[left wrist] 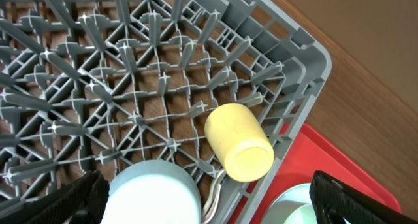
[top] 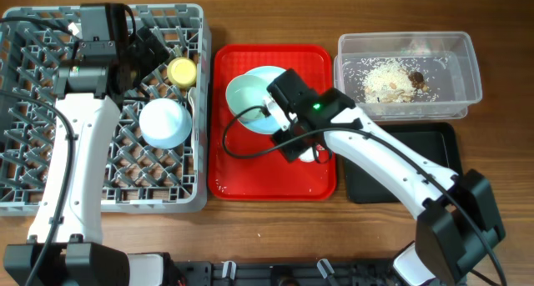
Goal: Sort waste into correct bins and load items into the dishwasher rack
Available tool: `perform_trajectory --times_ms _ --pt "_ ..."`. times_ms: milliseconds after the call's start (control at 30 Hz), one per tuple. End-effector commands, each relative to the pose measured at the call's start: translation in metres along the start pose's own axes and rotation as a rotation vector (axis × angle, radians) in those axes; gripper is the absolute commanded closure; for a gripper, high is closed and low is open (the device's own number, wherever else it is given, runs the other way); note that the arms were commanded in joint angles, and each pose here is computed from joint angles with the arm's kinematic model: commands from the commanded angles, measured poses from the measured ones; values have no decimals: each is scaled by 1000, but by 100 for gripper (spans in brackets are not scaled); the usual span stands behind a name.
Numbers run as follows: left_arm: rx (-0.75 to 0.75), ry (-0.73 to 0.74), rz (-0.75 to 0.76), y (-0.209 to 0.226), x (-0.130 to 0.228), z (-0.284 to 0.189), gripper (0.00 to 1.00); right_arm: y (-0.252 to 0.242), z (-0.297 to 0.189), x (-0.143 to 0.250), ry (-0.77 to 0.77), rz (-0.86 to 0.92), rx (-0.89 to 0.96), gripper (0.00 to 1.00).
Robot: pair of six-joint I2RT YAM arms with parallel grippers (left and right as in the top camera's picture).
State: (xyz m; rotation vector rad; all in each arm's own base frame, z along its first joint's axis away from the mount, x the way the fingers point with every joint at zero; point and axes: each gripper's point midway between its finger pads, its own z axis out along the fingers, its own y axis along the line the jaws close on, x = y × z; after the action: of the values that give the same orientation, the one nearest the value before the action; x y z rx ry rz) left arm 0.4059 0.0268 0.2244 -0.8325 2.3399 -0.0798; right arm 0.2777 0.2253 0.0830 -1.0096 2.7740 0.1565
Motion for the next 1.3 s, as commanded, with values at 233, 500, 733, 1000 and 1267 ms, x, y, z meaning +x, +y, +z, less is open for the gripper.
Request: perform_trajectory --times_ms 233,500,733,1000,1267 --pt "6 -23 1 0 -7 -6 0 -13 58 49 62 -7 53 43" --pt "6 -23 1 0 -7 -6 0 -12 58 44 43 -7 47 78" --pt "6 -23 1 0 -7 -6 0 -11 58 46 48 34 42 65" --pt "6 -23 1 0 -7 -6 0 -10 70 54 41 71 35 77" --pt "6 -23 1 0 -7 -6 0 9 59 34 -3 69 -73 96"
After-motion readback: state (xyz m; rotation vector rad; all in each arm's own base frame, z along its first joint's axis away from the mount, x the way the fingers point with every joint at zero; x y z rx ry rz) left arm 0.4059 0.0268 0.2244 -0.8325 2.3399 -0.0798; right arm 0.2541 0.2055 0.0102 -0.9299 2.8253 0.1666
